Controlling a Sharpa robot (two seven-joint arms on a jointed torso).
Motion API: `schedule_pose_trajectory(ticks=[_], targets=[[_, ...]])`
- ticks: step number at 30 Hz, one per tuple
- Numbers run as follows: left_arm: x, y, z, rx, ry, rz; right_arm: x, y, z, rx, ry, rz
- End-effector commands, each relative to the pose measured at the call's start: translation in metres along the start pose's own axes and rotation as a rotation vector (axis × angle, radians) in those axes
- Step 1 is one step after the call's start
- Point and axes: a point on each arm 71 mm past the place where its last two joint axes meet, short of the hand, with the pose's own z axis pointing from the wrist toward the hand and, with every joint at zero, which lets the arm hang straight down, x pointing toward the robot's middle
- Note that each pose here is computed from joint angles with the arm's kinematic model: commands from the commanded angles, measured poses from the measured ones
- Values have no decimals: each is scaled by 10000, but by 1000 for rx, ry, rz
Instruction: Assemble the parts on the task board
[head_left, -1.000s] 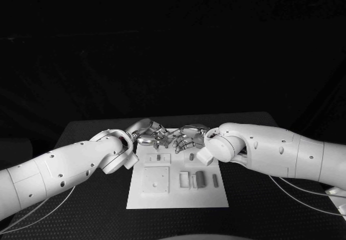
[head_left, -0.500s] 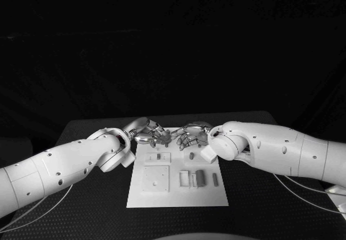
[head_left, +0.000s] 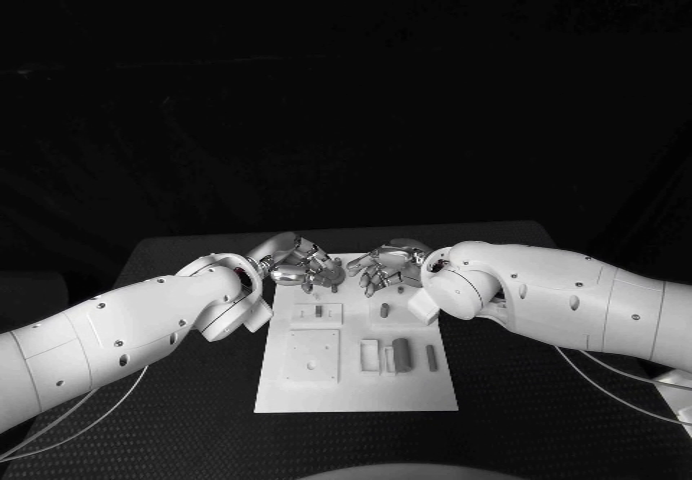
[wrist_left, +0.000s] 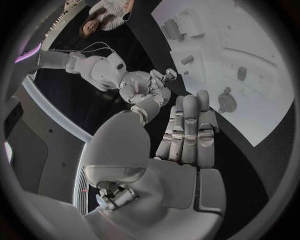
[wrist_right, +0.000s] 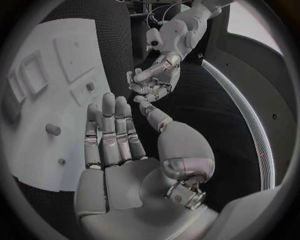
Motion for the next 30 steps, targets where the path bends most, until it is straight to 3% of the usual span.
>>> schedule_pose_trajectory(ticks=[1,10,22,30], targets=[[-20,3,0,-4,-11,-36,-29,15,-4,-36,-4,-47],[-94,73,-9,-41,-54,-114,-182,3,-2,-83,-46,-66],[-244,252,-17,-105,-122,-294,-458,-5,33,-177,-108,-66],[-335,347,-64,-115,-139,-366,-633,-29,41,-210,-153,-72]])
